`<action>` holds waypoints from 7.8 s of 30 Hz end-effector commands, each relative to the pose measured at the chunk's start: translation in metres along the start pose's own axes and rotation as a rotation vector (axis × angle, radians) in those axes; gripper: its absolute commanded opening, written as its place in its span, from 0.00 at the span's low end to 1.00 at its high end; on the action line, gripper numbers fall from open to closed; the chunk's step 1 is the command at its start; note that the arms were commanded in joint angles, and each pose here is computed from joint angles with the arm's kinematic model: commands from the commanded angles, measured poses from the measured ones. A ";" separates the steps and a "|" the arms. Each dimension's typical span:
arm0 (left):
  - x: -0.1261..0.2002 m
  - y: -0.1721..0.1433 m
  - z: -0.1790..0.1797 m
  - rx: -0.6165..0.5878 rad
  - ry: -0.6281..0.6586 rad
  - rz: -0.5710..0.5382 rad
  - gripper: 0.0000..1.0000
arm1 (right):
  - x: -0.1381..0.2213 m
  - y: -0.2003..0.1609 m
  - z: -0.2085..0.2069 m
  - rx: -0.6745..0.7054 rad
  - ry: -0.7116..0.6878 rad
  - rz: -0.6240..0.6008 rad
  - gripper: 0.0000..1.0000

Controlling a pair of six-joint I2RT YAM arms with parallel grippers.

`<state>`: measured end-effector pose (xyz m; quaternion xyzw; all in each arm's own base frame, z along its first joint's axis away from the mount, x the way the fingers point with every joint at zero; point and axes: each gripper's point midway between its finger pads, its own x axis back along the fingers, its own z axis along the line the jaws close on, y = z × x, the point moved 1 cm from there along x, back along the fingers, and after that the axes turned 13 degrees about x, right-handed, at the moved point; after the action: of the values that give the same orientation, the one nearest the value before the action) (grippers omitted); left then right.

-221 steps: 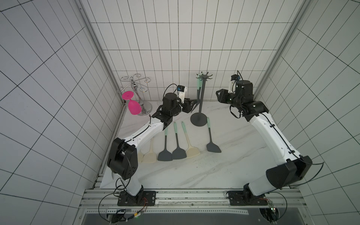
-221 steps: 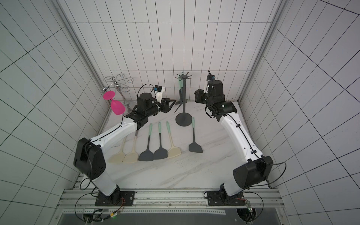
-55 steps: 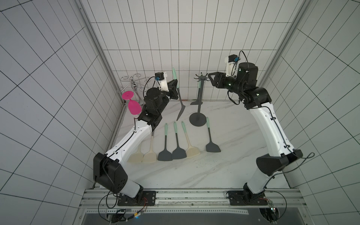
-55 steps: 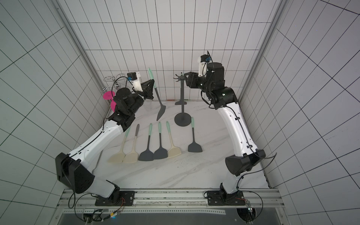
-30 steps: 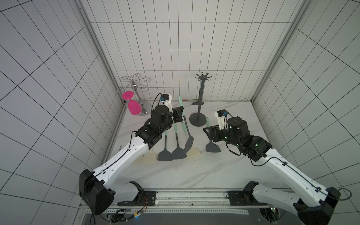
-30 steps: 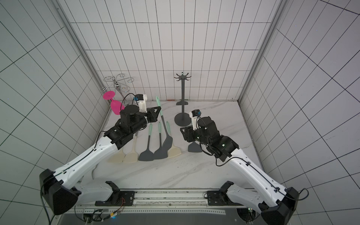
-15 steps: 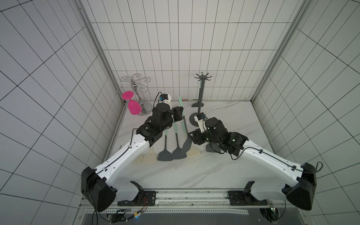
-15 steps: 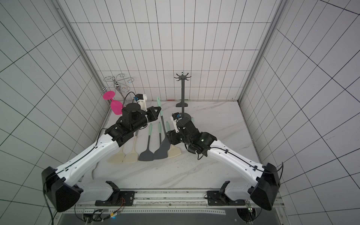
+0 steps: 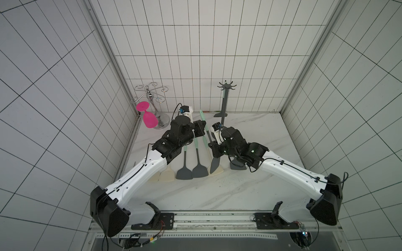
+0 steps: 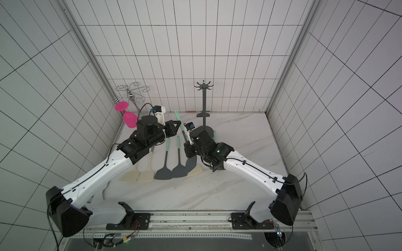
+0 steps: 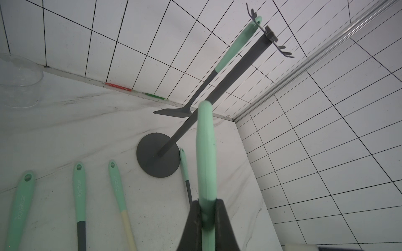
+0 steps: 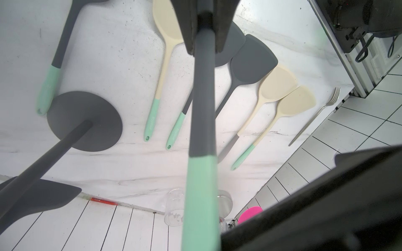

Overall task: Take the spatula off the kitchen utensil rack
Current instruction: Place the spatula at the center of the board, then take off the spatula from the rack.

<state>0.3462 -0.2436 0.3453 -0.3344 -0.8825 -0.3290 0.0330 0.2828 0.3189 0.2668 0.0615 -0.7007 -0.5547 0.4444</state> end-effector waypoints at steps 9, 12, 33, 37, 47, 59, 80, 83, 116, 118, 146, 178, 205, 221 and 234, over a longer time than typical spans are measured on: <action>0.058 0.011 -0.030 -0.150 -0.525 0.179 0.70 | 0.038 0.007 -0.026 -0.021 0.201 -0.049 0.00; 0.065 0.009 -0.028 -0.155 -0.610 0.252 0.80 | 0.043 0.007 -0.012 -0.040 0.405 -0.058 0.00; 0.043 -0.001 -0.050 -0.108 -0.889 0.460 0.40 | 0.061 0.017 0.035 -0.179 0.975 -0.098 0.00; 0.037 0.000 -0.046 -0.053 -0.856 0.470 0.00 | 0.046 0.011 0.023 -0.212 0.885 -0.073 0.03; -0.006 0.003 0.032 -0.077 0.031 0.134 0.00 | 0.052 0.000 -0.086 -0.045 -0.189 0.020 0.51; -0.016 -0.001 0.044 0.172 0.171 0.146 0.00 | 0.016 0.028 -0.017 0.167 -0.155 -0.064 0.55; -0.002 0.006 0.037 0.235 0.122 0.145 0.00 | -0.037 0.023 -0.003 0.346 -0.191 0.085 0.26; 0.000 0.008 0.038 0.240 0.115 0.148 0.00 | -0.031 0.026 -0.008 0.359 -0.228 0.081 0.00; 0.021 -0.005 0.096 -0.045 0.131 0.196 0.85 | 0.001 -0.171 -0.263 -0.456 -0.199 0.465 0.00; 0.023 -0.005 0.102 -0.036 0.134 0.196 0.85 | -0.006 -0.182 -0.270 -0.462 -0.182 0.494 0.00; 0.006 -0.004 0.134 0.085 0.137 0.246 0.83 | -0.062 -0.243 -0.276 -0.573 -0.031 0.588 0.00; -0.019 0.031 0.066 -0.092 0.013 0.101 0.77 | 0.054 -0.025 -0.282 -0.363 -0.338 0.111 0.53; -0.183 0.097 -0.013 -0.496 -0.498 -0.055 0.49 | 0.059 0.246 -0.230 -0.136 -0.323 -0.619 0.56; -0.233 0.068 -0.015 -0.483 -0.687 0.066 0.61 | -0.026 0.213 -0.244 -0.108 -0.263 -0.461 0.54; -0.256 0.062 -0.019 -0.481 -0.631 -0.011 0.43 | -0.035 0.177 -0.249 -0.139 -0.286 -0.373 0.52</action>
<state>0.5759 -0.3614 0.3223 -0.4258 -0.7472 -0.4029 -0.3131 0.5462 0.2280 0.4418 0.1363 -0.6933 -0.6838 0.1822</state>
